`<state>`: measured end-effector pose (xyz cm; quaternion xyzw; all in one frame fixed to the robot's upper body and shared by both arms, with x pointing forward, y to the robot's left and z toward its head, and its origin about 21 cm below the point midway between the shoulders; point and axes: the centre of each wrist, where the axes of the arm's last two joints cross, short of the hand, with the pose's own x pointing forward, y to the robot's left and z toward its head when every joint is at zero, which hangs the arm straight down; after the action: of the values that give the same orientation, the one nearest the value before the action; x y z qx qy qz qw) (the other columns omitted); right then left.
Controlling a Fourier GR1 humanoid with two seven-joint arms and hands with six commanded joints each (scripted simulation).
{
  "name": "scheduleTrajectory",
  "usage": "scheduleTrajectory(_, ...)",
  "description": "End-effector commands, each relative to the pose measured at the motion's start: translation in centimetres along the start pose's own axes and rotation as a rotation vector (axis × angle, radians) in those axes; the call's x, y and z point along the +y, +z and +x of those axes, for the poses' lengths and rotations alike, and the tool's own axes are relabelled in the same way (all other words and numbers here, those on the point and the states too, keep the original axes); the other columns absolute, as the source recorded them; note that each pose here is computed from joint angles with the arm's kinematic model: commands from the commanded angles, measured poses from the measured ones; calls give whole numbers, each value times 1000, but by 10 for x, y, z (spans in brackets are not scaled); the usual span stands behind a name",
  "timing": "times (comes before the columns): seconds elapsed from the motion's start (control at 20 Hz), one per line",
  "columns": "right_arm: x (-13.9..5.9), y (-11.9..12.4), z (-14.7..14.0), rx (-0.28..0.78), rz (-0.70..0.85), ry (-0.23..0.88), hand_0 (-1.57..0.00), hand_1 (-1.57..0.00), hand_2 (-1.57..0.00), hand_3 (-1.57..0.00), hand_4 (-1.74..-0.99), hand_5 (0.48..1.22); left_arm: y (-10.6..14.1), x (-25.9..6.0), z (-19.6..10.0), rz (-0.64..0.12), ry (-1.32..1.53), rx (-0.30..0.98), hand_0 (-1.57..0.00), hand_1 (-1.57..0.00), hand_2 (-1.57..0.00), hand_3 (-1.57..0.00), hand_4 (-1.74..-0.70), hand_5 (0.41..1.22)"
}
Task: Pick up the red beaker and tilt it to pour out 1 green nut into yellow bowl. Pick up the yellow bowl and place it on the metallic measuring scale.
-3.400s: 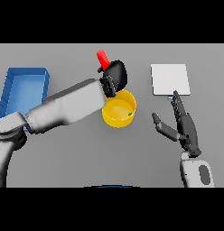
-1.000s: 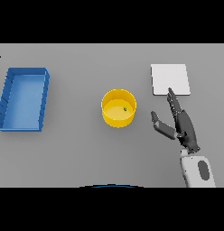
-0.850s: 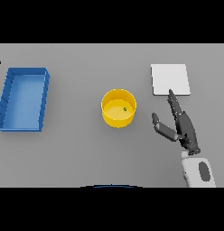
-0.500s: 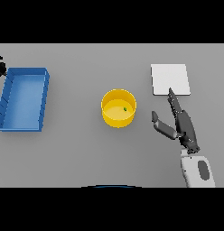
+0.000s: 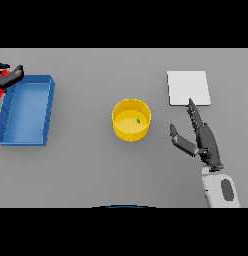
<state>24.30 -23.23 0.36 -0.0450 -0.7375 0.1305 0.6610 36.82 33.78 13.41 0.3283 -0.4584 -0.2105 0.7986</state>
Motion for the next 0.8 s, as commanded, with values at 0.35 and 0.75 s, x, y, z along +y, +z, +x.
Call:
scheduleTrajectory(0.35, 4, -3, 2, 5, -11, 29, 1, 1, 1, 1, -1300, 717, -1, -3, -1, -16, -123, 29, -105, -88, -79, -49, -746, 655)
scheduleTrajectory(0.75, 5, -25, 30, -66, 120, 209, -13, 1, 1, 1, -1167, 672, -2, -10, -5, 30, -58, -40, -17, -14, -12, -7, -720, 685)
